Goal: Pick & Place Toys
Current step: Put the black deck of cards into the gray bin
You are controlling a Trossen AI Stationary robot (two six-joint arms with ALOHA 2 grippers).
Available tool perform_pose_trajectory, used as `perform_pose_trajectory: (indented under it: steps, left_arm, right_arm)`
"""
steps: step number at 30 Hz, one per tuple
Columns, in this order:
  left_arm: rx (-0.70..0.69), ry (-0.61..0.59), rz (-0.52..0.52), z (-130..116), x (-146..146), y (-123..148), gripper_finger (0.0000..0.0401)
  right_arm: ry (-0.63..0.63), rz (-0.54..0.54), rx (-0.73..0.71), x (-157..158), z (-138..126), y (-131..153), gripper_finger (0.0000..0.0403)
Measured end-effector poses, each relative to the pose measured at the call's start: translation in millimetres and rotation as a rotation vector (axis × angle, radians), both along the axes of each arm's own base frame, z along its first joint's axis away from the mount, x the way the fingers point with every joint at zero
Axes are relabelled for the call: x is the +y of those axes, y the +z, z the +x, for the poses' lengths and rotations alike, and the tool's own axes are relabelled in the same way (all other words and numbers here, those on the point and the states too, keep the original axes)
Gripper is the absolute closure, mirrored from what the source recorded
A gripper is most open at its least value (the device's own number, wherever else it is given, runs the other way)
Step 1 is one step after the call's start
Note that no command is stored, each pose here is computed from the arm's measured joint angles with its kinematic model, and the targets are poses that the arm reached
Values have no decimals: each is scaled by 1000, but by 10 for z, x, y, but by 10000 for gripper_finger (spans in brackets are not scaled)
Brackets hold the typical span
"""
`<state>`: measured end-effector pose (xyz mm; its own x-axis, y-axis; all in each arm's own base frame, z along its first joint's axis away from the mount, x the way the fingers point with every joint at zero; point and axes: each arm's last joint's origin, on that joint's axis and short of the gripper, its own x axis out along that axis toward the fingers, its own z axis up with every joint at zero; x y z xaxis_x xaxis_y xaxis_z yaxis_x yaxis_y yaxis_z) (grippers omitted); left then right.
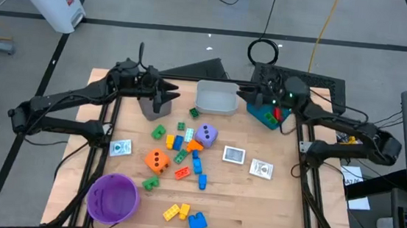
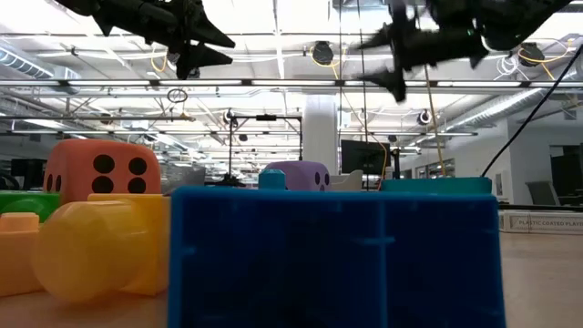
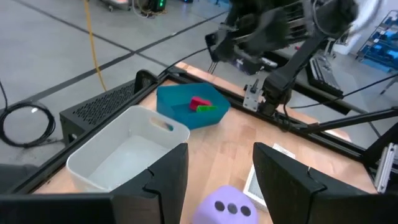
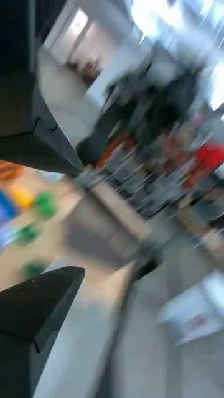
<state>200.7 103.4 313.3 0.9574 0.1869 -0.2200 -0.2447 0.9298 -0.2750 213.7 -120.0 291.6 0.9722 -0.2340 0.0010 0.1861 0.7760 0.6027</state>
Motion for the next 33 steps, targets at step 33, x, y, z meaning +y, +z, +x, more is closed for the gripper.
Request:
perform_pose_trajectory:
  steps: [33]
  left_arm:
    - [-20, -43, 30, 42, -72, 25, 213]
  right_arm:
    - [545, -301, 864, 1337, 302, -955, 102]
